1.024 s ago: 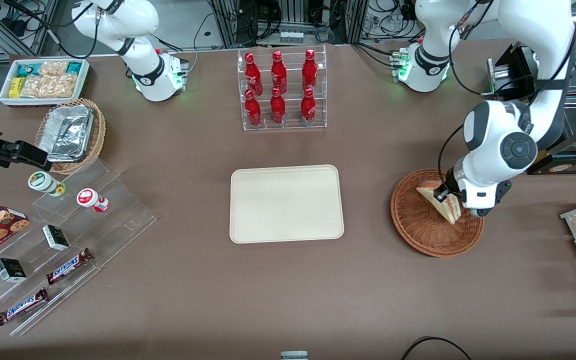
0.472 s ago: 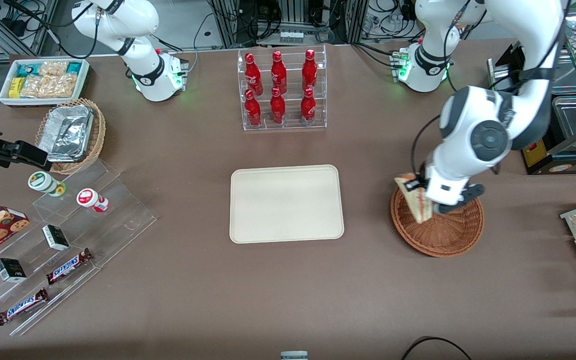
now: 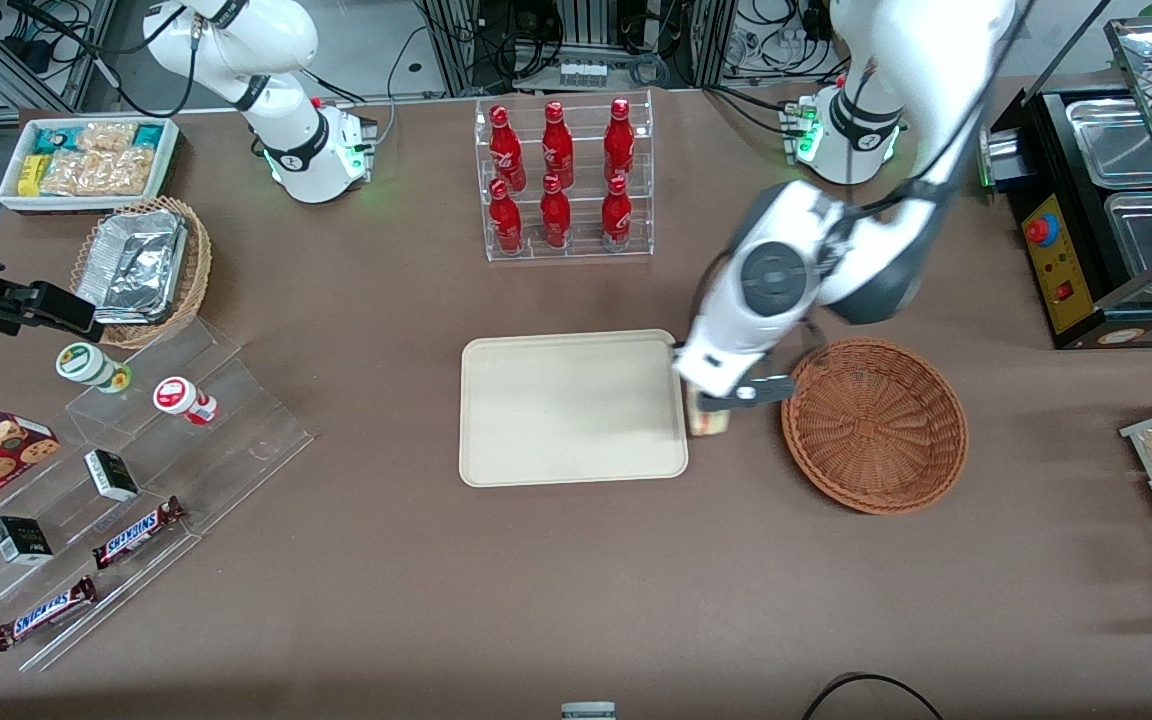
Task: Place sandwich from basket to tray
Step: 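Lift the sandwich and carry it with the left gripper over the tray, then lower the sandwich onto the tray and open the left gripper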
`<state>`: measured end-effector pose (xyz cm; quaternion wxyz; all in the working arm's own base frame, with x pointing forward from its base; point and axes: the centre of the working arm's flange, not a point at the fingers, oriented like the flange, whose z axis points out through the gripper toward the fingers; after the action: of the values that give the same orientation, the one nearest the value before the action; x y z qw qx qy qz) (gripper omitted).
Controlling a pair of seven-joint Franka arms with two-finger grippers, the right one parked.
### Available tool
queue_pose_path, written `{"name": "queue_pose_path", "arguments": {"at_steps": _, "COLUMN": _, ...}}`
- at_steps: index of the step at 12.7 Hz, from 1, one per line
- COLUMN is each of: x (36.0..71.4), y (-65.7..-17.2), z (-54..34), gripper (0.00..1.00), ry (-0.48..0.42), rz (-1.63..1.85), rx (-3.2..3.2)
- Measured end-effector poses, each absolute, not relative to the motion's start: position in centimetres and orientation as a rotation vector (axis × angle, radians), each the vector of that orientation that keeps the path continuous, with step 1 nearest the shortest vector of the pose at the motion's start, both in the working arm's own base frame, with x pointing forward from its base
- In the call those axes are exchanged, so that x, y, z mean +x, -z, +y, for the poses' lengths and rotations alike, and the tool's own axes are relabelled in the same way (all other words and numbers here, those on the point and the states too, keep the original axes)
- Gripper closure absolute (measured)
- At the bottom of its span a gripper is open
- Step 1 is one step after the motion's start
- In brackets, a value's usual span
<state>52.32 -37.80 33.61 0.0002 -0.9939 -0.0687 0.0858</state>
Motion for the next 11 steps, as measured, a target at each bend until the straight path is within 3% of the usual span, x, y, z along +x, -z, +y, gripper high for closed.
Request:
{"name": "queue_pose_path", "arguments": {"at_steps": 6, "x": 50.1, "y": -29.1, "z": -50.4, "gripper": 0.84, "ry": -0.265, "rz": -0.233, "rx": -3.135}}
{"name": "queue_pose_path", "arguments": {"at_steps": 8, "x": 50.2, "y": -27.9, "z": -52.1, "gripper": 0.84, "ry": -0.272, "rz": -0.28, "rx": -3.139}}
{"name": "queue_pose_path", "arguments": {"at_steps": 11, "x": 50.3, "y": -26.4, "z": -52.7, "gripper": 0.84, "ry": -0.215, "rz": -0.323, "rx": -3.098}}
